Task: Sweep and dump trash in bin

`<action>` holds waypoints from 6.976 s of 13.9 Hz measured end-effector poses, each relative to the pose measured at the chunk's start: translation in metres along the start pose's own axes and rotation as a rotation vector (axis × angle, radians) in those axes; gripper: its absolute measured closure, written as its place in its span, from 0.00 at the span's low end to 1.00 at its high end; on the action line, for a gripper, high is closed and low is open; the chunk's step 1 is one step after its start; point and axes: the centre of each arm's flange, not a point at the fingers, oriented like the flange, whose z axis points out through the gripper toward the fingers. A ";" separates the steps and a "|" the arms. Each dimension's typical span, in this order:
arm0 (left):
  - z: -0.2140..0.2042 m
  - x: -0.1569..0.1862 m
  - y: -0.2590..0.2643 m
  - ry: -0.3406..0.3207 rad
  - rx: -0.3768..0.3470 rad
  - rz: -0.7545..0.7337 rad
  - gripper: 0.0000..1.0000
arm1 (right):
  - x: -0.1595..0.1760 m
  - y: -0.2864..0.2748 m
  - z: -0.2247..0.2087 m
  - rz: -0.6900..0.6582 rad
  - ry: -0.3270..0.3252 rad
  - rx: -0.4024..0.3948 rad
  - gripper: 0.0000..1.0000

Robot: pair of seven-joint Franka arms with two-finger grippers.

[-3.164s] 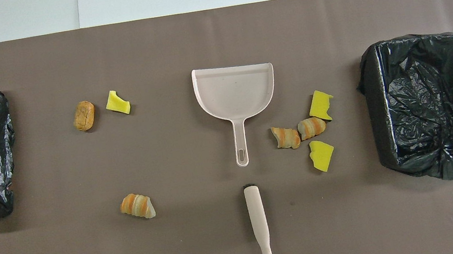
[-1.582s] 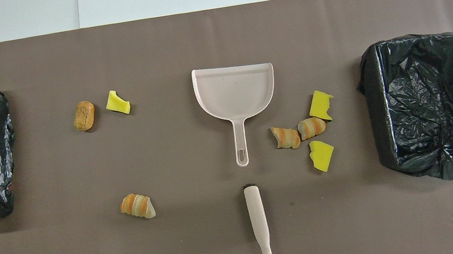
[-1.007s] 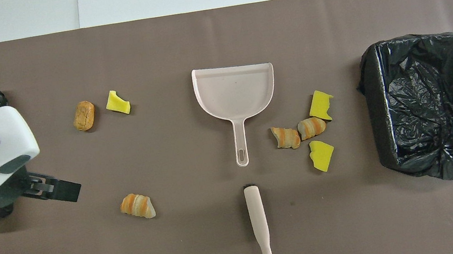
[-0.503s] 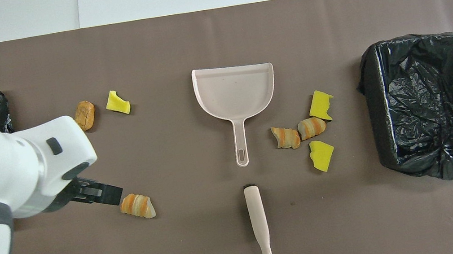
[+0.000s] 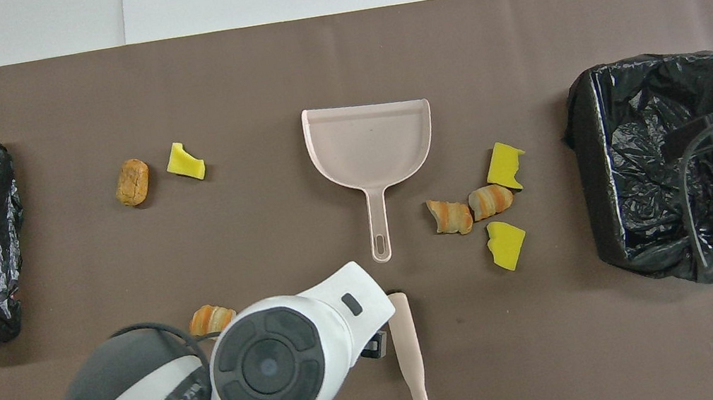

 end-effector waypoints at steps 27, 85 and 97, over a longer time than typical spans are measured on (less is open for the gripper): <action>0.138 -0.090 0.116 -0.022 0.045 -0.198 0.74 | 0.098 -0.320 0.211 0.220 -0.084 0.053 0.00; 0.076 0.108 -0.289 -0.322 0.021 0.808 0.74 | -0.092 -0.250 0.212 -1.337 -0.118 -0.084 0.67; 0.026 0.040 -0.289 -0.272 0.107 0.221 0.74 | -0.113 -0.270 0.232 -1.401 -0.142 -0.175 0.67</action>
